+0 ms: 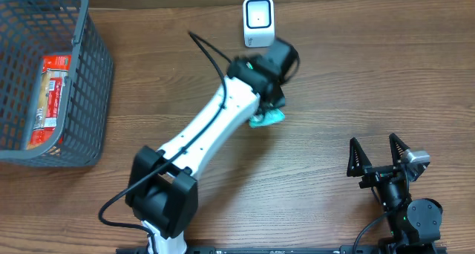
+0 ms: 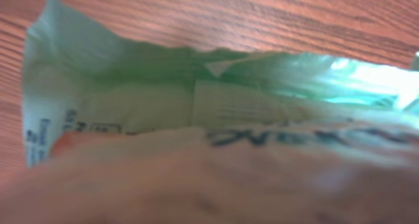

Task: Scan the item barcode
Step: 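Lift the tissue pack out and carry it toward the scanner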

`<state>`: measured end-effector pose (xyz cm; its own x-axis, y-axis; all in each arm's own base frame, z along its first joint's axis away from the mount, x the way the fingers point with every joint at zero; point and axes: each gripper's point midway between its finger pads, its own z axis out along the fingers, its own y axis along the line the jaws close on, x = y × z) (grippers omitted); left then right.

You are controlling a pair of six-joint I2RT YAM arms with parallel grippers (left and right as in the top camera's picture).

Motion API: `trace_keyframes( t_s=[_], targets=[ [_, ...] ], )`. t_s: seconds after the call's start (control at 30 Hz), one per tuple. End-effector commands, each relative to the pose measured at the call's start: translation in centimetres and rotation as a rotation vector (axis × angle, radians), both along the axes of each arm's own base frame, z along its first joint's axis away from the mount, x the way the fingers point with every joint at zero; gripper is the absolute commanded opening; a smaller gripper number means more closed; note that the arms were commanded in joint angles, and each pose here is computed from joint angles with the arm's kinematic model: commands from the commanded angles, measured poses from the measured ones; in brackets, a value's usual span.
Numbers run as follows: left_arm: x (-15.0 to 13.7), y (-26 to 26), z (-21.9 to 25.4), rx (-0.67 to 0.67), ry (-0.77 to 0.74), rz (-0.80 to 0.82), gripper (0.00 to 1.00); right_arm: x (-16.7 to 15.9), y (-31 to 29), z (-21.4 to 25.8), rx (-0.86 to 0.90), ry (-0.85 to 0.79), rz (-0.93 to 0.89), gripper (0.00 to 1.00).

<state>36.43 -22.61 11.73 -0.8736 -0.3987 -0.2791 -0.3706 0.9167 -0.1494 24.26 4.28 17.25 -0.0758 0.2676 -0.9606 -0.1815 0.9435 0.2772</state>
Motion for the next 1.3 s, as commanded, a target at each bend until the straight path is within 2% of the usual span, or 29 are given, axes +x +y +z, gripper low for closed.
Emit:
trace_keyframes(
  t_s=[0.0,0.1,0.27,0.57,0.6,0.67,0.7,0.93,1.03,1.27],
  targets=[
    [-0.4,-0.8,-1.7,-0.051,-0.041,0.132,0.29,0.0,-0.2,-0.2,0.001,-0.002,-0.006,1.0],
    [-0.6,-1.7,-3.0,-0.068,-0.059,0.111,0.29,0.0,-0.2,-0.2,0.001,-0.002,-0.006,1.0],
    [-1.2,-1.7,-4.2,-0.056,-0.05,0.102,0.36,0.0,-0.2,-0.2,0.001,-0.002,-0.006,1.0],
    [-2.3,-0.8,-6.0,-0.023,-0.021,0.083,0.38,0.0,-0.2,-0.2,0.001,-0.002,-0.006,1.0],
    [-2.2,-0.9,-6.0,-0.022,-0.024,0.075,0.41,0.0,-0.2,-0.2,0.001,-0.002,-0.006,1.0],
    [-2.2,-1.1,-6.0,-0.024,-0.024,0.05,0.59,0.0,-0.2,-0.2,0.001,-0.002,-0.006,1.0],
    [-2.1,-1.1,-6.0,-0.023,-0.026,0.04,0.64,0.0,-0.2,-0.2,0.001,-0.002,-0.006,1.0],
    [-2.1,-1.3,-5.9,-0.019,-0.027,0.005,0.93,0.0,-0.2,-0.2,0.001,-0.002,-0.006,1.0],
    [-2.1,-1.3,-5.9,-0.015,-0.028,-0.01,0.98,0.0,-0.2,-0.2,0.001,-0.002,-0.006,1.0],
    [-1.0,-2.2,-3.0,0.046,-0.083,-0.266,1.0,0.0,-0.2,-0.2,0.001,-0.002,-0.006,1.0]
  ],
)
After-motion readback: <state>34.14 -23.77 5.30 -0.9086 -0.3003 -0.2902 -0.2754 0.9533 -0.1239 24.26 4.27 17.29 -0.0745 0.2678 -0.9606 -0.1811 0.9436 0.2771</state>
